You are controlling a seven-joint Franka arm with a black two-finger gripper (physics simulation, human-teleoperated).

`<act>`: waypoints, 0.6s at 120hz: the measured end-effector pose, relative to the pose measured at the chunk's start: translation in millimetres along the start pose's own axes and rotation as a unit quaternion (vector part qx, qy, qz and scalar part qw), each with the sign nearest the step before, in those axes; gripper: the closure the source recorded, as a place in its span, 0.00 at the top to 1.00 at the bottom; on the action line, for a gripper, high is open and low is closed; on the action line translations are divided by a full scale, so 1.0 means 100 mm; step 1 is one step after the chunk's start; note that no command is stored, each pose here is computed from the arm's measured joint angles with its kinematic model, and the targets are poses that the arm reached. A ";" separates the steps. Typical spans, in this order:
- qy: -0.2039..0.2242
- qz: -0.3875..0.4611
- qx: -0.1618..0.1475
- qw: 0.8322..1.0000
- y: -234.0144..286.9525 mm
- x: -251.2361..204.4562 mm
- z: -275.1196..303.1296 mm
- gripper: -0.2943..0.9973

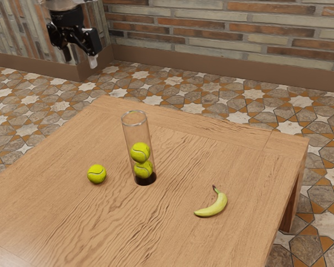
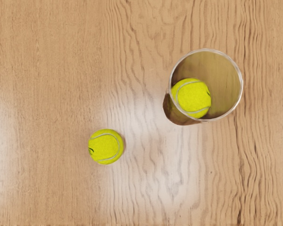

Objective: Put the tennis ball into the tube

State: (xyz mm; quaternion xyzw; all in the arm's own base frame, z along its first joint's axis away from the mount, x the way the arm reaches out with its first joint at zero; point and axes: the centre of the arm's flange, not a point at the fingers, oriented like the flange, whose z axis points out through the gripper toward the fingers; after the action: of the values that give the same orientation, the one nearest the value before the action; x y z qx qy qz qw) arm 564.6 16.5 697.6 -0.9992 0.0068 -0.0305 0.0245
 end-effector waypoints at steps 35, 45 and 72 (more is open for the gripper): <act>-0.086 0.028 -0.057 0.994 -0.28 -0.78 1.02 0.75; -0.108 -0.006 -0.064 0.992 -0.62 -1.06 1.61 0.76; -0.113 -0.038 -0.044 0.992 -0.80 -1.08 2.80 0.76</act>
State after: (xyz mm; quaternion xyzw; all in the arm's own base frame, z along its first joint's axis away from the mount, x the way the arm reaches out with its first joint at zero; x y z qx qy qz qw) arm 474.9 111.4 415.7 -0.9959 -0.0328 0.0816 -0.0196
